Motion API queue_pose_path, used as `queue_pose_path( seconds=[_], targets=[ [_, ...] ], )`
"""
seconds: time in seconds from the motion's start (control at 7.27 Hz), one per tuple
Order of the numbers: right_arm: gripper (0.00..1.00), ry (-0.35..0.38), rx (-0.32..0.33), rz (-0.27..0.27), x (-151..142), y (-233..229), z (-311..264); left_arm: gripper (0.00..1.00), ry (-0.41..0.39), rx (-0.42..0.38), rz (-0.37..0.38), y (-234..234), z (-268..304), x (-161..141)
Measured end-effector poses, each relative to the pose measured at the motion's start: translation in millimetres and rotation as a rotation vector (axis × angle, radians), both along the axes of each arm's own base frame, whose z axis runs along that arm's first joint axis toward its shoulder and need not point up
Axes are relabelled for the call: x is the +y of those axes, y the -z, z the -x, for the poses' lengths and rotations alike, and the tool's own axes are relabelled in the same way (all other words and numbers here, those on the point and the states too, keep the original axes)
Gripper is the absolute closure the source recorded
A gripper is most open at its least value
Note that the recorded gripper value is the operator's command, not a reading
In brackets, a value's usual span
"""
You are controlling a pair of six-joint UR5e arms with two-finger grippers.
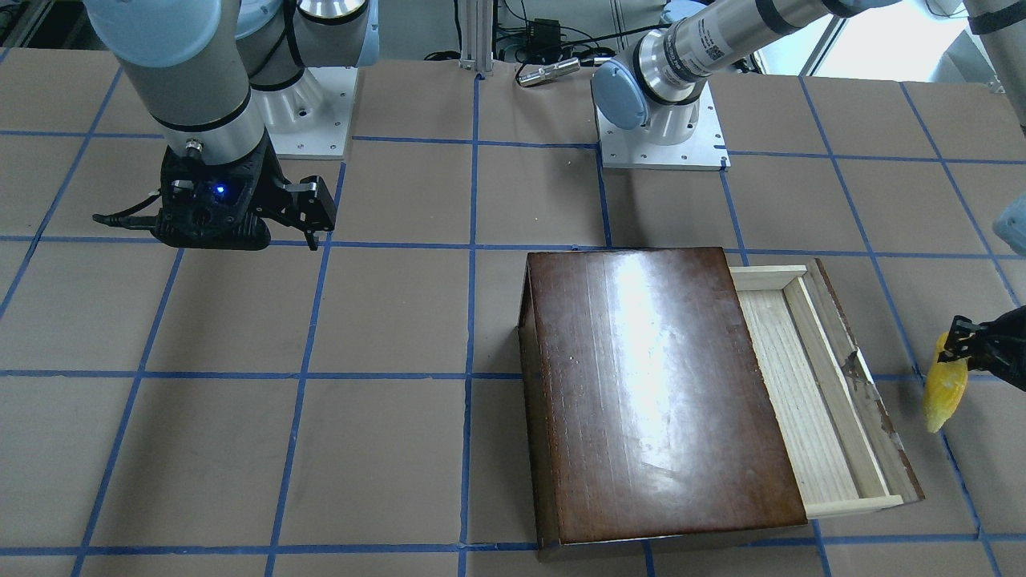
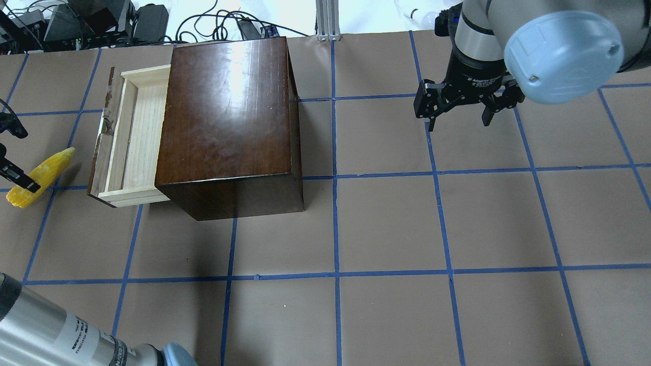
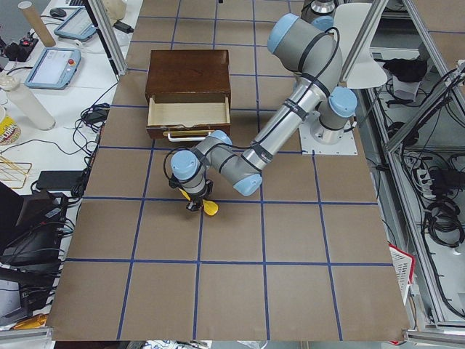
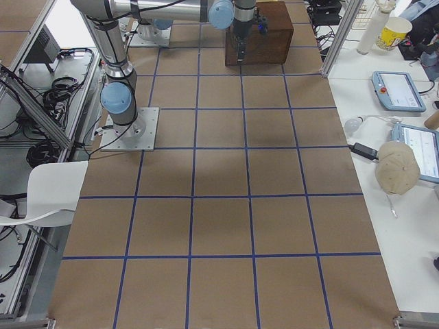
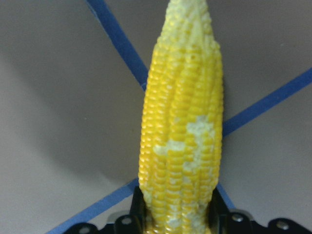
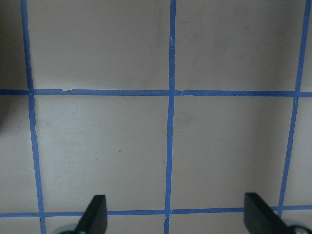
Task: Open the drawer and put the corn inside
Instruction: 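Grasp the yellow corn cob with the left gripper, then lift the corn and carry it with the left gripper over the open drawer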
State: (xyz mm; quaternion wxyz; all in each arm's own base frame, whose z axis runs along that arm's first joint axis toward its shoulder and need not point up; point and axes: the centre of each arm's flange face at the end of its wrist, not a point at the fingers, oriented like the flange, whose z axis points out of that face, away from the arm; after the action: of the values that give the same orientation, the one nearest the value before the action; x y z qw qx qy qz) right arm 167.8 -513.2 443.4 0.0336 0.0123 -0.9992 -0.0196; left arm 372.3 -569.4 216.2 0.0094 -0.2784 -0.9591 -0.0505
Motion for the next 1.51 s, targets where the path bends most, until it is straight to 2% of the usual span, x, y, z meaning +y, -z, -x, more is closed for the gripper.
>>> queue_pose_path(
  seconds=[0.41,0.83,1.24,1.51],
  targets=[
    [0.00,0.000,-0.001,0.000,0.0,0.0,-0.1,1.00,-0.044,-0.020,0.021,-80.8,10.9,-18.8],
    [0.00,0.000,-0.001,-0.001,-0.3,0.7,-0.2,1.00,-0.110,-0.026,0.029,-167.5,62.9,-42.7],
    [0.00,0.000,-0.003,0.000,-0.2,0.3,-0.3,1.00,-0.262,-0.002,0.065,-217.8,115.0,-44.1],
    [0.00,0.000,-0.003,0.000,-0.3,0.4,-0.3,1.00,-0.326,-0.003,0.064,-236.1,158.8,-47.4]
  ],
)
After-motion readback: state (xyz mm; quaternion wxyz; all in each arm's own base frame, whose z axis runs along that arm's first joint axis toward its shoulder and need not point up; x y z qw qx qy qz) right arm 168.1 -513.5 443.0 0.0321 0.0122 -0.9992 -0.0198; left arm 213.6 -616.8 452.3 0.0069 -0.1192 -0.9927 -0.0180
